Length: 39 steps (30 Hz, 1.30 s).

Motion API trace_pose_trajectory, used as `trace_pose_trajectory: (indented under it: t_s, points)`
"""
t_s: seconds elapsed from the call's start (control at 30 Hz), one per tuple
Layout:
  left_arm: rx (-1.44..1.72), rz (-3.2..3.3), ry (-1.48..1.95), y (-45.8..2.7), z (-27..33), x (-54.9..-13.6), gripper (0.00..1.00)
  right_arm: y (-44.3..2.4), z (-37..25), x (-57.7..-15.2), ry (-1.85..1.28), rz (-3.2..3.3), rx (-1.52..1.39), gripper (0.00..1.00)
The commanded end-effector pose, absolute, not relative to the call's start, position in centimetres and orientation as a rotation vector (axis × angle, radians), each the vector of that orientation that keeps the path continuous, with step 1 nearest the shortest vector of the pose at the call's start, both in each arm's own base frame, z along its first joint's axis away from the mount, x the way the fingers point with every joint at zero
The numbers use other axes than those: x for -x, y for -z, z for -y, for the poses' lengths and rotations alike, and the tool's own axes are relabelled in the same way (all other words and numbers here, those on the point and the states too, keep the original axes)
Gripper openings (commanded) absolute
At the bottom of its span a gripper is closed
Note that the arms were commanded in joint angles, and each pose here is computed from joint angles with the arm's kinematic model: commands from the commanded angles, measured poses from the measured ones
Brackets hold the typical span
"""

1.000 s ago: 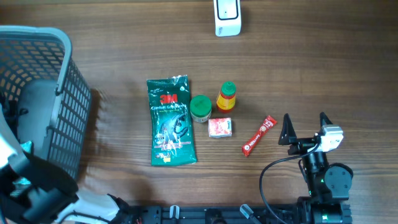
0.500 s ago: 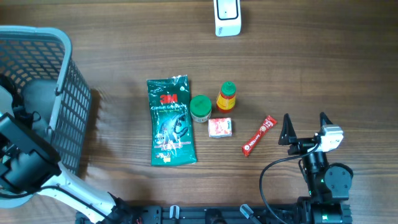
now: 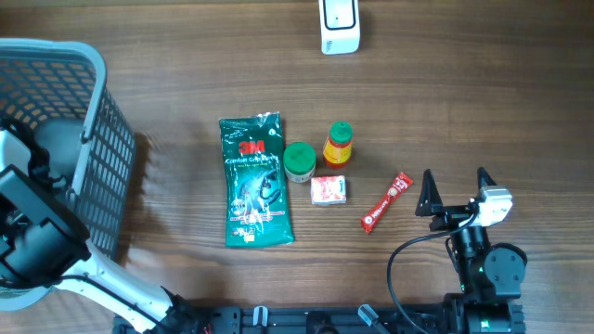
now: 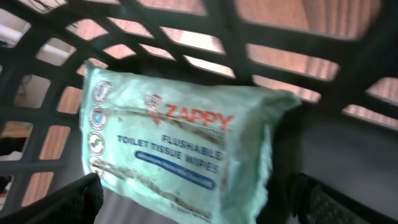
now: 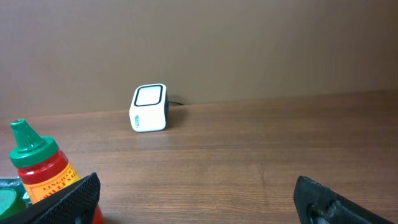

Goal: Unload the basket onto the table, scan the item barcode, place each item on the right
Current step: 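Reach into the basket and grasp the mint-green Zappy wipes pack, then carry the wipes pack out and lay it on the table center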

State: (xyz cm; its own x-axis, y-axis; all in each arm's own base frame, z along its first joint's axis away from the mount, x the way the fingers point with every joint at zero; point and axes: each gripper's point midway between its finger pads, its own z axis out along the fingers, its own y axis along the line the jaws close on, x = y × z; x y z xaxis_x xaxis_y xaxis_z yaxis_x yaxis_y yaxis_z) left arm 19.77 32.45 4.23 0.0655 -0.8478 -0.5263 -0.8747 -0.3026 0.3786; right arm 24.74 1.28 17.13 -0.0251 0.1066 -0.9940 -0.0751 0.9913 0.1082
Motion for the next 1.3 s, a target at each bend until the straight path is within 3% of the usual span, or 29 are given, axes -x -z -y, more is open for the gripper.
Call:
trace_pose_trajectory:
  t_s: [0.0,0.03,0.1,0.23,0.43,0.67,0.97,1.1,1.27]
  points:
    - [2.362,-1.979,-1.077,0.6,-29.4,-16.4,0.49,-17.1,-1.2,-24.8,-0.132,-1.589,-0.021,1.0]
    - [2.367,-1.988,-1.084,0.9,-29.1,-16.0,0.28,-17.1,-1.2,-24.8,-0.133,-1.589,-0.022,1.0]
    - [2.376,-2.005,-1.094,1.2,-28.6,-15.4,0.04,-17.1,-1.2,-24.8,-0.133,-1.589,-0.022,1.0]
    - [2.383,-1.993,-1.089,0.3,-28.7,-15.8,0.04,-17.1,-1.2,-24.8,-0.132,-1.589,-0.021,1.0]
    - [2.307,-1.926,-0.92,-7.5,-29.8,-21.0,0.04,-17.1,-1.2,-24.8,-0.132,-1.589,-0.021,1.0]
    - [2.065,-1.717,-0.62,-21.9,-28.5,-27.0,0.04,-17.1,-1.2,-24.8,-0.132,-1.589,-0.022,1.0]
    - [1.489,-1.614,-0.159,-39.2,-15.4,-30.4,0.04,-17.1,-1.2,-24.8,-0.132,-1.589,-0.021,1.0]
    - [1.257,-1.748,0.019,-40.9,-7.2,-31.1,0.04,-17.1,-1.2,-24.8,-0.132,-1.589,-0.021,1.0]
    - [1.038,-1.997,0.107,-38.5,1.6,-31.3,0.04,-17.1,-1.2,-24.8,-0.132,-1.589,-0.021,1.0]
